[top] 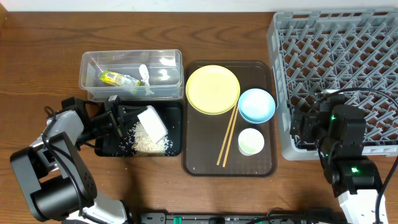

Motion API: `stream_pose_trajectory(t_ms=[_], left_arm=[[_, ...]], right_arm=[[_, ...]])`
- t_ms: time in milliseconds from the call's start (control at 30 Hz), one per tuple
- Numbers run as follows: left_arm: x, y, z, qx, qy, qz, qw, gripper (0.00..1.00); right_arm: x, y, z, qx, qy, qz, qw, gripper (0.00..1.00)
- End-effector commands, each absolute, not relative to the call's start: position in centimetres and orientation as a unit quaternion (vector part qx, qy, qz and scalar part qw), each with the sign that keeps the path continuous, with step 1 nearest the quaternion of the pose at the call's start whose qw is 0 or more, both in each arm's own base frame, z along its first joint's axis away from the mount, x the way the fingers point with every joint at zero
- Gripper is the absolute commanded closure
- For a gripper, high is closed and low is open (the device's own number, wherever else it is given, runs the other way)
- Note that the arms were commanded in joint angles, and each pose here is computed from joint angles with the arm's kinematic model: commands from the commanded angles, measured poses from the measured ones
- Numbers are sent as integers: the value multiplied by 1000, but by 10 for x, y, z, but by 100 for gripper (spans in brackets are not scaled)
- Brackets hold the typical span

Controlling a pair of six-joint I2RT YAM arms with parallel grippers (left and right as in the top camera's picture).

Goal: Sort waste into correct bins and load items into the dishwasher rack
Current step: 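Tip the rice bowl over the black tray to dump the rice, then carry the emptied bowl back and set it on the yellow plate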

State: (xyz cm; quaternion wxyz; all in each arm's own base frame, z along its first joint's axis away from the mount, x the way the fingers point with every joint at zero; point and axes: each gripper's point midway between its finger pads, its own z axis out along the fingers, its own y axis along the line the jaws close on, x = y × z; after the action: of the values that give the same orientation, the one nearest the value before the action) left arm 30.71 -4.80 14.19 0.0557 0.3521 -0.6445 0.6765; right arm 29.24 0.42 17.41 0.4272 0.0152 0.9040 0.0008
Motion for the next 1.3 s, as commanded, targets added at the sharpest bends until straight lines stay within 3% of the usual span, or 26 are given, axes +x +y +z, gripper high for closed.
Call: stream_pose_trajectory(t_ms=[0, 367, 767, 967, 1267], left_arm=[[303, -57, 165, 270, -676, 686, -13, 94], [310, -113, 165, 57, -897, 400, -180, 94], [365, -217, 176, -169, -878, 201, -401, 94], [382, -260, 141, -217, -861, 197, -415, 94], [391, -271, 78, -222, -879, 192, -376, 93]], right_arm=[[294, 6, 183, 19, 900, 5, 436, 1], [294, 6, 183, 19, 899, 5, 437, 1], [294, 6, 183, 19, 899, 5, 437, 2], [294, 6, 183, 19, 899, 5, 437, 2], [294, 6, 183, 19, 899, 5, 437, 2]])
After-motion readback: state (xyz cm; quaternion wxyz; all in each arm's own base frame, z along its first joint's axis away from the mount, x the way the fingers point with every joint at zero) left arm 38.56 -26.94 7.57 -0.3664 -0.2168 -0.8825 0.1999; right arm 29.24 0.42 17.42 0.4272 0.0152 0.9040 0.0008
